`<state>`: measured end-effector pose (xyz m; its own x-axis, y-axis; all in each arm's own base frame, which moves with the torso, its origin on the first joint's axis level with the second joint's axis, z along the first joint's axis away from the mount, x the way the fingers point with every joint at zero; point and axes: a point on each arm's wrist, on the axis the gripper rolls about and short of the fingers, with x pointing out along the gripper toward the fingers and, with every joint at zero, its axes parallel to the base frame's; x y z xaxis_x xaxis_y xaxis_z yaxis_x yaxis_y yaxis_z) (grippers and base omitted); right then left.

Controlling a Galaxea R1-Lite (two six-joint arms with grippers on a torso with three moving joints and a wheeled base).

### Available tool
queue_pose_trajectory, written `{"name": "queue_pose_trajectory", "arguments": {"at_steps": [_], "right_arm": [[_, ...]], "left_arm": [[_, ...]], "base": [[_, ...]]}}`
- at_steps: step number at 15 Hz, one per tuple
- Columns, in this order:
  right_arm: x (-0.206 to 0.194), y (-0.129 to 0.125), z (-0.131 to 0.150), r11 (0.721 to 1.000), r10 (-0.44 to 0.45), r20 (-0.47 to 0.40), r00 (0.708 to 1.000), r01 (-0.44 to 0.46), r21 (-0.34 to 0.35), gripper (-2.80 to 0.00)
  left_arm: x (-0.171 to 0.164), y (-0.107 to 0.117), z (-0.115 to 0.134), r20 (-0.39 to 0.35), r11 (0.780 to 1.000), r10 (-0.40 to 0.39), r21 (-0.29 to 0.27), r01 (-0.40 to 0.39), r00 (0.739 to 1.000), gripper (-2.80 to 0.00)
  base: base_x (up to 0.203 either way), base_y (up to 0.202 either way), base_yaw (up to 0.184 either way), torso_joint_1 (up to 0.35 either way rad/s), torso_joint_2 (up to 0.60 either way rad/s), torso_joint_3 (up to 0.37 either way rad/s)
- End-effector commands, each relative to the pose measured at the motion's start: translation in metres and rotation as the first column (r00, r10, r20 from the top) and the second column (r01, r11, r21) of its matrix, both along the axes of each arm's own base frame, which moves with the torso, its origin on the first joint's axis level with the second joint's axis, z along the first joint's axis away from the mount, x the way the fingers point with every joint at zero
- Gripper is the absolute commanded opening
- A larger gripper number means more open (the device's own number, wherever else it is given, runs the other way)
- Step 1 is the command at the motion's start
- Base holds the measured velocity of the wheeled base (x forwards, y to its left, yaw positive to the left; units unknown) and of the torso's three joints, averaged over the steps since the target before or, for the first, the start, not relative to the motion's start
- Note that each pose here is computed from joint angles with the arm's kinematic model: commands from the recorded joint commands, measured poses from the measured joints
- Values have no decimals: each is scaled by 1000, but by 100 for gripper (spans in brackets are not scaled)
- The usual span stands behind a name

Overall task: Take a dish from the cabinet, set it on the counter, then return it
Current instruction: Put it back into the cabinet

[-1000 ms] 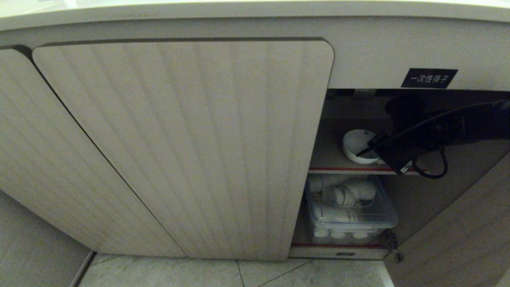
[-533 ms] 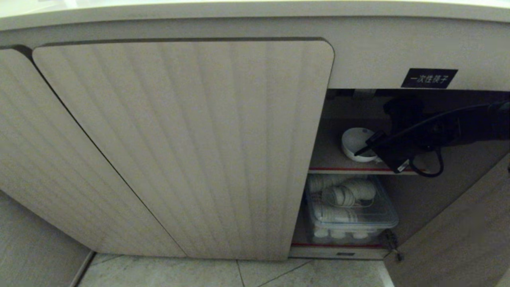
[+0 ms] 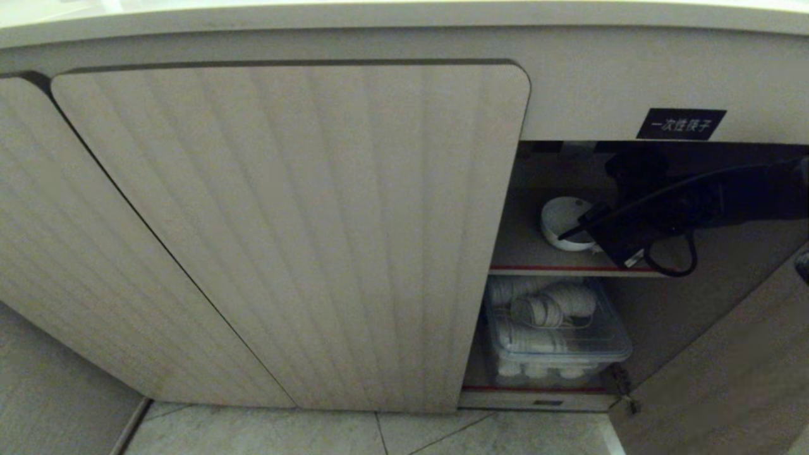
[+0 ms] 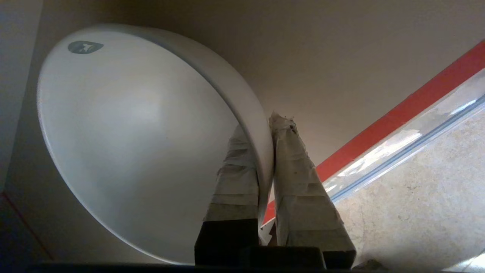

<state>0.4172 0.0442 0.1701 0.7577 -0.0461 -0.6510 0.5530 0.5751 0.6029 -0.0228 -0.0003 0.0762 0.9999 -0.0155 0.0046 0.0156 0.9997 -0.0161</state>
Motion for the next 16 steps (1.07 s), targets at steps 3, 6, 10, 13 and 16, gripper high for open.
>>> {"name": "queue_pose_trajectory", "arguments": {"at_steps": [3, 6, 10, 13, 16], "right_arm": [[1, 0, -3, 1000, -9, -7, 1000, 9, 0, -280], [2, 0, -6, 1000, -12, -12, 1000, 12, -3, -280], [4, 1, -7, 1000, -15, -11, 1000, 15, -6, -280], [4, 1, -7, 1000, -14, -12, 1000, 14, -6, -280], [5, 1, -8, 1000, -15, -12, 1000, 15, -6, -280]], "left_arm": [[0, 0, 0, 1, 1000, 2, -1, -2, 1000, -280], [0, 0, 0, 2, 1000, 0, -1, 0, 1000, -280], [0, 0, 0, 1, 1000, 2, -1, -2, 1000, -280], [0, 0, 0, 2, 1000, 0, -1, 0, 1000, -280], [0, 0, 0, 2, 1000, 0, -1, 0, 1000, -280]], "base": [[0, 0, 0, 0, 0, 0], [0, 0, 0, 0, 0, 0], [0, 0, 0, 0, 0, 0], [0, 0, 0, 0, 0, 0], [0, 0, 0, 0, 0, 0]]}}
